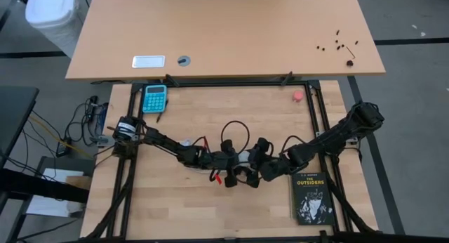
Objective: Screw lightbulb
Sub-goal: Insert the lightbulb into the lamp
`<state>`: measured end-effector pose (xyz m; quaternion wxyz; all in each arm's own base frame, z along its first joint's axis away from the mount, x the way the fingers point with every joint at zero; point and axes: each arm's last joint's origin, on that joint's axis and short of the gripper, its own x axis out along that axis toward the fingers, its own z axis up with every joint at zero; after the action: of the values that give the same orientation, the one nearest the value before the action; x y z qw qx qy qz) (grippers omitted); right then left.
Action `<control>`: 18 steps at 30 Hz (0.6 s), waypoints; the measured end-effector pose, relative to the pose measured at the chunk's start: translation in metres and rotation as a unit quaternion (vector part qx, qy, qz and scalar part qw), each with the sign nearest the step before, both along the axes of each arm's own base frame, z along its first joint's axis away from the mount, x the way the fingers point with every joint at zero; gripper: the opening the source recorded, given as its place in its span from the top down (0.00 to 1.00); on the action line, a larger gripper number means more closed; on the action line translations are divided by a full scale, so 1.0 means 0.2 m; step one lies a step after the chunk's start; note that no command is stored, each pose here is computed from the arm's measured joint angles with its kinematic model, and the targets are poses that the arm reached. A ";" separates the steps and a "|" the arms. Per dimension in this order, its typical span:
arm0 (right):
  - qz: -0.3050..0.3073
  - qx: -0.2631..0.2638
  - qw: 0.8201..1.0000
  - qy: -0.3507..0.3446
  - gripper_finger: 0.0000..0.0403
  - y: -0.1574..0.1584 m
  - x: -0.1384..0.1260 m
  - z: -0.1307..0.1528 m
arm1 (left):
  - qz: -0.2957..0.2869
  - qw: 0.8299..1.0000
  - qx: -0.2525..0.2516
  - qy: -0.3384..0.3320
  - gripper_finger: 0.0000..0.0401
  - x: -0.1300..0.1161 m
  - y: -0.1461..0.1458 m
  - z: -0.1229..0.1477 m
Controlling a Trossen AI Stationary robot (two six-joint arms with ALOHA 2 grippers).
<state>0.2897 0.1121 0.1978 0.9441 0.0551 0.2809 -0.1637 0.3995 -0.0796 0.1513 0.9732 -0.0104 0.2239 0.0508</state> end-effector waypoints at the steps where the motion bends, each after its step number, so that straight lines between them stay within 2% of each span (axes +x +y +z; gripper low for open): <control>1: 0.002 0.004 1.000 0.001 0.21 0.00 0.00 0.00 | -0.002 1.000 0.002 0.001 0.52 0.00 0.00 0.00; 10: 0.001 -0.002 1.000 -0.011 0.21 0.01 -0.02 0.04 | -0.004 1.000 0.005 0.016 0.52 -0.01 0.00 -0.01; 18: 0.002 -0.009 1.000 0.008 0.21 0.01 -0.05 0.04 | -0.004 1.000 0.004 0.013 0.52 -0.01 0.00 -0.01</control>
<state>0.2795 0.1145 0.2058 0.9428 0.0449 0.2867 -0.1642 0.3984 -0.0797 0.1492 0.9705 -0.0046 0.2360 0.0480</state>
